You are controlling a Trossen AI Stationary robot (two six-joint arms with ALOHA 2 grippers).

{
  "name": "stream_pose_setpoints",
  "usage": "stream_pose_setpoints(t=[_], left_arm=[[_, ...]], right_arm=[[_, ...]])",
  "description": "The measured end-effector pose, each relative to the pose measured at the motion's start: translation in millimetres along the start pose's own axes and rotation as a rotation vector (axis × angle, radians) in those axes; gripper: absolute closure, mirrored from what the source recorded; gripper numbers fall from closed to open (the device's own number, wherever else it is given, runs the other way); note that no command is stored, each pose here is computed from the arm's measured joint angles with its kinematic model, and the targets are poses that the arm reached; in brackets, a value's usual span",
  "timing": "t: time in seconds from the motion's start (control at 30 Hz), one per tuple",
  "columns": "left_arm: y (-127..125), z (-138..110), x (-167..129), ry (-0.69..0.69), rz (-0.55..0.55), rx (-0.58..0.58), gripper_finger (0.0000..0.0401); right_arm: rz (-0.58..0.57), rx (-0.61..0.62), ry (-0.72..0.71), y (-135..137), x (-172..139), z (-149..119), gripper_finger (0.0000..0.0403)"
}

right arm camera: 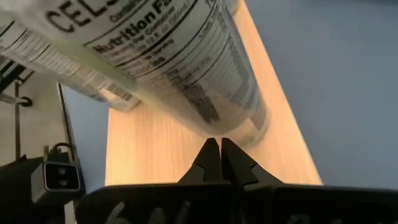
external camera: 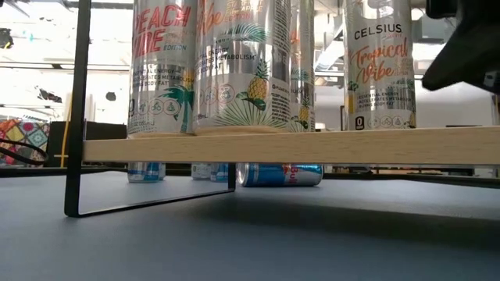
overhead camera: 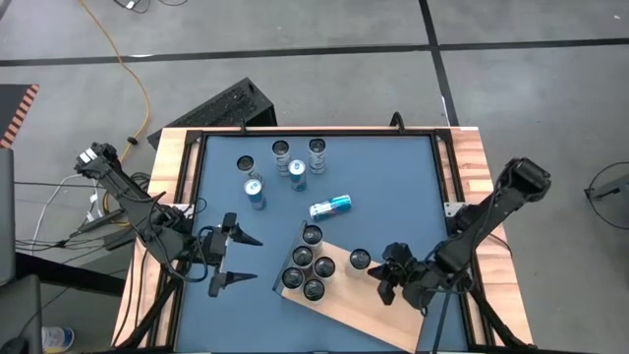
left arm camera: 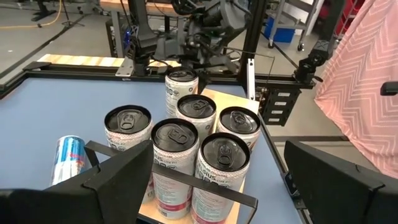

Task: Place canned beverage on shelf
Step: Put the white yellow soda can aligned with the other white yellow soda can on the shelf

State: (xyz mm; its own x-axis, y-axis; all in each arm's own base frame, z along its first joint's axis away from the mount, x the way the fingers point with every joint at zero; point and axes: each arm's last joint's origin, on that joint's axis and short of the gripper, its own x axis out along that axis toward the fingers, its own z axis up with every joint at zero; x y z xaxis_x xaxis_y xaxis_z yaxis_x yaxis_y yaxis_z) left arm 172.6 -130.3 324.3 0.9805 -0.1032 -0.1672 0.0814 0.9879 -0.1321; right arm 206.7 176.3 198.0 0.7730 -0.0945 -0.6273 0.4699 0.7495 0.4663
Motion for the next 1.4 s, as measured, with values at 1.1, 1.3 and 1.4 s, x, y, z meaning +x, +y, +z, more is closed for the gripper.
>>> stream_pose_setpoints(t=[1.1, 1.3, 1.4], left_arm=[[0, 0, 0, -0.003, 0.007, 0.024, 0.0053], [0, 0, 0, -0.003, 0.007, 0.024, 0.0053], [0, 0, 0, -0.003, 0.007, 0.024, 0.0053]], right_arm=[[-0.003, -0.055, 0.005, -4, 29, 24, 0.0403], [-0.009, -0.062, -0.003, -6, 33, 30, 0.0403], [0.006, -0.078, -0.018, -5, 35, 35, 0.0403]])
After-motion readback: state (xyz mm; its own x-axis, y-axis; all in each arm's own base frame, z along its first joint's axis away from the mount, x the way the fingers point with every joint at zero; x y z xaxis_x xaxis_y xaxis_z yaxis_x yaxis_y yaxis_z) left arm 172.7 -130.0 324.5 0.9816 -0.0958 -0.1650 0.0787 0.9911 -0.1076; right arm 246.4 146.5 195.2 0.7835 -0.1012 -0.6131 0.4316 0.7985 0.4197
